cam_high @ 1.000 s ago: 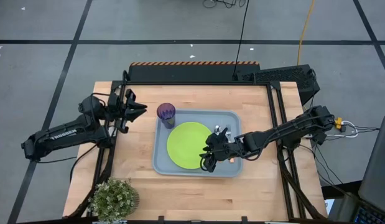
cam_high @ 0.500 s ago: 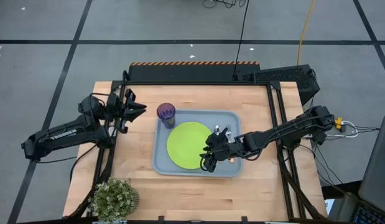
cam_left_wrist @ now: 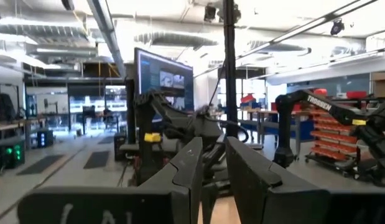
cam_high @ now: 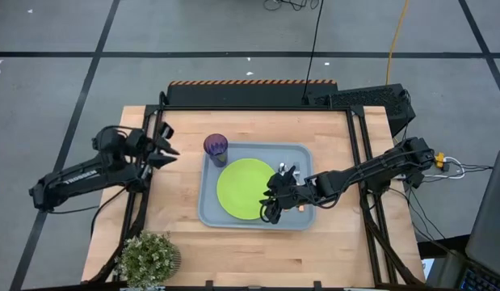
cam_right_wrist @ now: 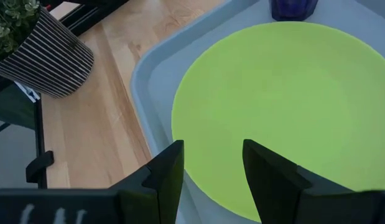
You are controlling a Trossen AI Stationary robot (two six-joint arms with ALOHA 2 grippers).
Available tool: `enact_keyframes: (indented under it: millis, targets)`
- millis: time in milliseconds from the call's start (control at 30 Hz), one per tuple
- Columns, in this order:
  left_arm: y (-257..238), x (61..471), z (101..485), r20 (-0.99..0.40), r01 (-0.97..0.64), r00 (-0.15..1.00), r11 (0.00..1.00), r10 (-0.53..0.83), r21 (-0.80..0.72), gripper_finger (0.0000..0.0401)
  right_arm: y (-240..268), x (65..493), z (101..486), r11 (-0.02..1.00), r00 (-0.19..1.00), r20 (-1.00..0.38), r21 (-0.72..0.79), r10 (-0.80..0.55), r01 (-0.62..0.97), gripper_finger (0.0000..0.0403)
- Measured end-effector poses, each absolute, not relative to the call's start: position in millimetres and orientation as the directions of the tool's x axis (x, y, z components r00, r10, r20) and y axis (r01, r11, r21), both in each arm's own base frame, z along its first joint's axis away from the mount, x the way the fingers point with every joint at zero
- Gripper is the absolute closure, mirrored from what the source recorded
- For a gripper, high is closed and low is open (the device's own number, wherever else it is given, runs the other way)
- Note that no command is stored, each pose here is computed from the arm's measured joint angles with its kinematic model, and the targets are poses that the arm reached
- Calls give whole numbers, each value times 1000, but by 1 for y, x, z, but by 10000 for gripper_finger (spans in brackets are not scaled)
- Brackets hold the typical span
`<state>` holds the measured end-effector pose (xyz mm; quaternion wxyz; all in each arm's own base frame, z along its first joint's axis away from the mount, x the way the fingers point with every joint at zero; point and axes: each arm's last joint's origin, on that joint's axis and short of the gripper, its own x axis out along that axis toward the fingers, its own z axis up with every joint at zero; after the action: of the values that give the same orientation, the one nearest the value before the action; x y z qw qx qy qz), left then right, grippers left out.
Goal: Pick and place plate/cup/fork/spoon on tray
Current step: Adjust the orange spoon and gray serving tray
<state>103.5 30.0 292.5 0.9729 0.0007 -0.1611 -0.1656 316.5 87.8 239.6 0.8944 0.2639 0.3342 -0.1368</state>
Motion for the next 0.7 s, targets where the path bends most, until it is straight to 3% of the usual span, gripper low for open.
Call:
enact_keyframes:
  millis: [700]
  targets:
    - [31, 99, 291, 332, 172, 927, 984, -175, 39, 325, 88, 317, 240, 811, 743, -666, 397, -68, 430, 248]
